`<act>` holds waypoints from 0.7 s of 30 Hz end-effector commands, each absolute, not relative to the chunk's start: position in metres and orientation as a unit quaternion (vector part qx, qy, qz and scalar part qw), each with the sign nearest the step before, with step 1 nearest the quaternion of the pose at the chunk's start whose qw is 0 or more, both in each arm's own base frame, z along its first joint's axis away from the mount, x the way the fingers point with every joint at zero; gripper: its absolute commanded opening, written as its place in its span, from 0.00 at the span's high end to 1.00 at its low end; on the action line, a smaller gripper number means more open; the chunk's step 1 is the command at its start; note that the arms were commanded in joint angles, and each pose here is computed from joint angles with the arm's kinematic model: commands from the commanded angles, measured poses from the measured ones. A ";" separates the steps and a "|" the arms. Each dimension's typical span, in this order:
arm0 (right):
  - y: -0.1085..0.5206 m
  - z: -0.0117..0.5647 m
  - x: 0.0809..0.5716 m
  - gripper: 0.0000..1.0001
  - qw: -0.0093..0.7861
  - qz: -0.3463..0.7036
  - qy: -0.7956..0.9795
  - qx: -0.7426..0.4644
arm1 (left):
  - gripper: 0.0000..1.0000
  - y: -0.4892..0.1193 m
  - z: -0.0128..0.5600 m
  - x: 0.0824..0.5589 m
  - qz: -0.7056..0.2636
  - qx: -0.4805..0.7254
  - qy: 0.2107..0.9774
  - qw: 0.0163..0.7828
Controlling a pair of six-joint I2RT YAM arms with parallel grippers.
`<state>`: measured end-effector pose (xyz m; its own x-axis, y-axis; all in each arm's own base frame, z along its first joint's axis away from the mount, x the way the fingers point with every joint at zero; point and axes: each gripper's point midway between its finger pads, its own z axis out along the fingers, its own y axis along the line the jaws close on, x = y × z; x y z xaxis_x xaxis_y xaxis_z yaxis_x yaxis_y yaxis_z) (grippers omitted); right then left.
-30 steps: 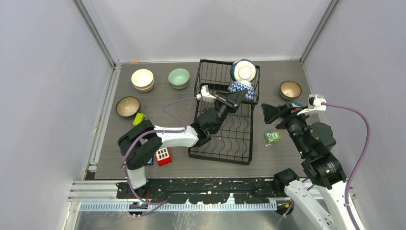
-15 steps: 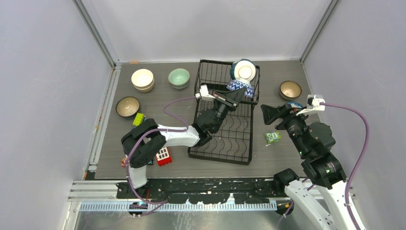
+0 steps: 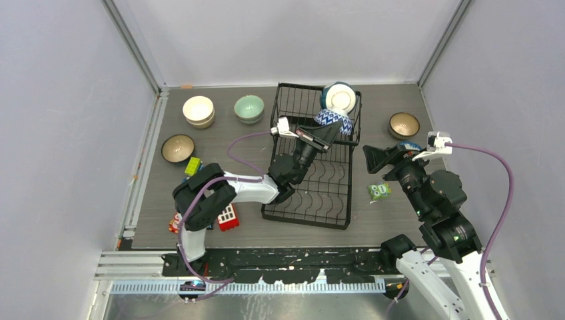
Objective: Unload the bowls from the dish rack
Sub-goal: Pick up the bowl from the dish rack.
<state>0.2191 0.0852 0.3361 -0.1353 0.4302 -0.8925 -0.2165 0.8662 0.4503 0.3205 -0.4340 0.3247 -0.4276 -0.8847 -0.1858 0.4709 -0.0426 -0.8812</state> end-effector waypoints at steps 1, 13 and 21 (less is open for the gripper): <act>0.083 0.350 0.218 0.18 0.668 0.248 0.698 0.073 | 1.00 -0.413 0.354 0.314 -0.702 -0.204 0.444 0.517; 0.083 0.353 0.215 0.18 0.671 0.252 0.693 0.071 | 1.00 -0.405 0.389 0.295 -0.720 -0.167 0.421 0.525; 0.085 0.357 0.215 0.18 0.673 0.257 0.690 0.070 | 1.00 -0.401 0.406 0.285 -0.731 -0.153 0.408 0.525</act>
<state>0.2189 0.0853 0.3361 -0.1353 0.4303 -0.8925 -0.2174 0.8660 0.4504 0.2998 -0.4238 0.3568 -0.4386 -0.8671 -0.2361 0.5528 -0.0531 -0.8316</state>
